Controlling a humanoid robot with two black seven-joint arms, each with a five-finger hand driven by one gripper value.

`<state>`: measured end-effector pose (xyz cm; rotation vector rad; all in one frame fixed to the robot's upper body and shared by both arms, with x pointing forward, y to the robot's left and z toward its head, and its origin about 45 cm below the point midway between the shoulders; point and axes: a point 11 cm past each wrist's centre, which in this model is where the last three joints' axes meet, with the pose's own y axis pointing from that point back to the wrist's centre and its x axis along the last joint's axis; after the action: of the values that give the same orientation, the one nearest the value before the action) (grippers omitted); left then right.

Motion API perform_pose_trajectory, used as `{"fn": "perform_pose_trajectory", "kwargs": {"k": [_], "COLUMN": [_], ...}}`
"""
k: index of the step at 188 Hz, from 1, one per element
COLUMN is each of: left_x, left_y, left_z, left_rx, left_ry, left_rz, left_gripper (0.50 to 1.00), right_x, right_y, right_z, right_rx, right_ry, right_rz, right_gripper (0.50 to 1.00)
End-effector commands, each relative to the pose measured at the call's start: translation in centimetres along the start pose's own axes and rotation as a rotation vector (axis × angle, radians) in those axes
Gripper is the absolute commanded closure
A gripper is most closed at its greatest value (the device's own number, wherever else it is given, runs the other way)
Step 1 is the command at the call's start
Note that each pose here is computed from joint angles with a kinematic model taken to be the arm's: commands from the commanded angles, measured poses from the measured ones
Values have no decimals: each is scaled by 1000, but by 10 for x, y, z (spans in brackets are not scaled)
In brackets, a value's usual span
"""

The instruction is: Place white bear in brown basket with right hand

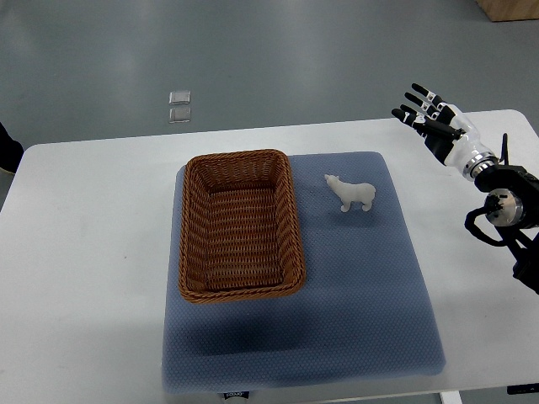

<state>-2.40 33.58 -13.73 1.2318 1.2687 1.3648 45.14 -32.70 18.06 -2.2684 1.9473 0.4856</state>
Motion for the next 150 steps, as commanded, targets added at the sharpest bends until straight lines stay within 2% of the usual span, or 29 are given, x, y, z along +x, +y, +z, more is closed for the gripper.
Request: {"fn": "perform_pose_trajectory", "kwargs": {"k": [1,150], "left_x": [0,0], "left_y": [0,0], "left_z": [0,0], "left_rx": [0,0], "left_ry": [0,0], "left_rz": [0,0], "left_gripper": [500,500], "right_x": [0,-7], "right_y": [0,0], "right_z": [0,1], "right_rx": [0,-17], "right_ry": [1,78], "right_rz": [-2,-46], "right_gripper": [574,576]}}
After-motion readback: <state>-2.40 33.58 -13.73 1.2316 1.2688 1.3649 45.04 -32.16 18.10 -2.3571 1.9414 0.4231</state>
